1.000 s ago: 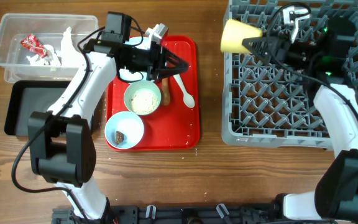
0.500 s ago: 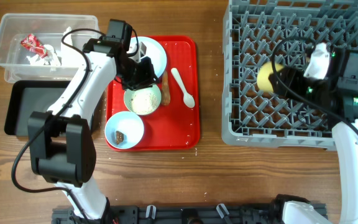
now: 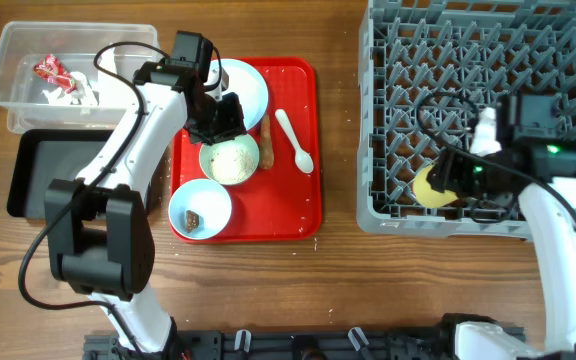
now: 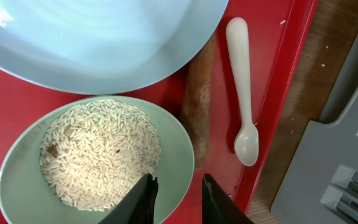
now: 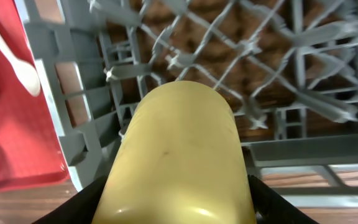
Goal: Sort waste into correct bins and load items into the dishwasher rack
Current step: 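Lower the yellow cup into the grey rack and open the right gripper, then grasp the light-green rice bowl with the left gripper and lift it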
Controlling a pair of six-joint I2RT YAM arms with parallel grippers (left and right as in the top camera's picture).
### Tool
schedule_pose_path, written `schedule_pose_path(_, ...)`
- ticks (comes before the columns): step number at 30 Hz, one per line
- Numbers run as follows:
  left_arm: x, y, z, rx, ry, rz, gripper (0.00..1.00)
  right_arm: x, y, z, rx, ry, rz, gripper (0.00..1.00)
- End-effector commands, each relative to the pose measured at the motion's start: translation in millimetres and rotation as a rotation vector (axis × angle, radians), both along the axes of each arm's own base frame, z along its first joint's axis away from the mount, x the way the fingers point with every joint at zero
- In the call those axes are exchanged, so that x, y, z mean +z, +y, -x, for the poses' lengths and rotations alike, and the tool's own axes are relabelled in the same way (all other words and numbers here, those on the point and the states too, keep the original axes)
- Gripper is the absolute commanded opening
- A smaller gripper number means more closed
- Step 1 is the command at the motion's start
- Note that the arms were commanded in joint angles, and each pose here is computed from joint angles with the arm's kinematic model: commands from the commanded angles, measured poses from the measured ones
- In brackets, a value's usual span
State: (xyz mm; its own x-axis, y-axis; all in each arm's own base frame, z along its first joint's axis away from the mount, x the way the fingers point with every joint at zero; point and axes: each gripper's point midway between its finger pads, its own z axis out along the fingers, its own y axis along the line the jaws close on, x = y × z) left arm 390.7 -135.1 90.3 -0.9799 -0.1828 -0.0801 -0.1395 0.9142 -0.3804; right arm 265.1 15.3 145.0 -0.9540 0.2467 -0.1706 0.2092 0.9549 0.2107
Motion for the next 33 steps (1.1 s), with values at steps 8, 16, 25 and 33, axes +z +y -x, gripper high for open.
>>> schedule_pose_path(8, 6, 2, 5, -0.040, -0.010, -0.024, 0.25, -46, 3, -6, -0.004, 0.175, 0.038, 0.71)
schedule_pose_path(16, 6, 2, 6, -0.040, -0.007, -0.024, 0.54, 33, 19, -66, 0.019, -0.082, -0.053, 0.85)
schedule_pose_path(25, 3, 0, 21, -0.073, 0.041, -0.037, 0.52, 127, 93, -127, 0.198, -0.444, -0.178, 0.85)
schedule_pose_path(33, -32, -22, 40, -0.349, -0.064, -0.354, 0.46, 117, 93, -137, 0.190, -0.435, -0.159, 0.85)
